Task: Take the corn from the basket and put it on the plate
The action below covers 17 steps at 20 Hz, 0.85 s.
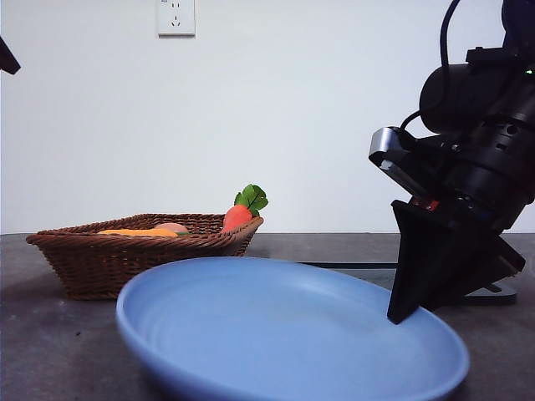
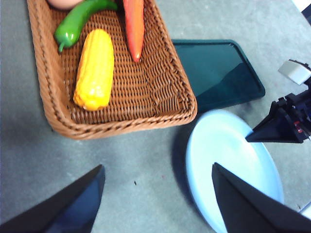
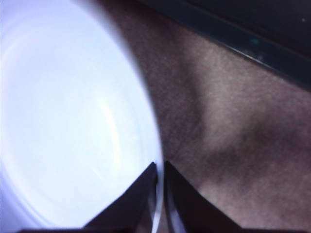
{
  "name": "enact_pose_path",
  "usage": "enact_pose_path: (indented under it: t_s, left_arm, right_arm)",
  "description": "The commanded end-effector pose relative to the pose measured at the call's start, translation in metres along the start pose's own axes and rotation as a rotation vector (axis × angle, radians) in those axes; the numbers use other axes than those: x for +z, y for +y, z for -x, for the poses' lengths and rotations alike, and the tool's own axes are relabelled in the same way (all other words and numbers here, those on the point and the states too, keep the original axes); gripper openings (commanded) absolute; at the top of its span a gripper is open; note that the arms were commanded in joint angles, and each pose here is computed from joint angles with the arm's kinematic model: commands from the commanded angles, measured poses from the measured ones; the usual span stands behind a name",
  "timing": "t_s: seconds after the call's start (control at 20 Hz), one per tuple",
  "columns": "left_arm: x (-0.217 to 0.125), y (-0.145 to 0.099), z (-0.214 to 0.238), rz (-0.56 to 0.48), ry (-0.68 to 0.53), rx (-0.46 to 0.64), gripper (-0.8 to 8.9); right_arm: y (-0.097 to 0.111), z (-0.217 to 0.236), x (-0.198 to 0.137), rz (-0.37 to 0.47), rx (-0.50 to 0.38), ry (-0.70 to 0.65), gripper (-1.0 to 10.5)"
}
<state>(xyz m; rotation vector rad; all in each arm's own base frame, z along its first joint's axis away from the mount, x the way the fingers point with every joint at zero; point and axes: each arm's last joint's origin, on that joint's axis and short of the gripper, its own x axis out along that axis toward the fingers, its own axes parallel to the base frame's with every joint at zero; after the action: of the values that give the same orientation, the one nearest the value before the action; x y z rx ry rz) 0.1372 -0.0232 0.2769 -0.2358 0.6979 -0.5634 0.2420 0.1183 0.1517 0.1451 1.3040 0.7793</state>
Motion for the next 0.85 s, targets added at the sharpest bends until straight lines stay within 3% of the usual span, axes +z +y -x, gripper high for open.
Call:
enact_pose_path:
  t_s: [0.05,0.45,0.85]
  left_arm:
    - [0.006,-0.002,0.0,-0.024,-0.018,-0.013,3.61]
    - [0.022,-0.002,-0.018,-0.057,-0.002,-0.016,3.61]
    - [0.074,-0.015,-0.071,-0.241,0.113,0.078,3.61]
  right_arm:
    - [0.0,-0.003,0.005,-0.008,-0.023,-0.003,0.0]
    - [0.014,0.028,0.0,-0.019,-0.02,-0.058,0.0]
    - [0.039,0.107,-0.024,0.016,-0.045,-0.278,0.0]
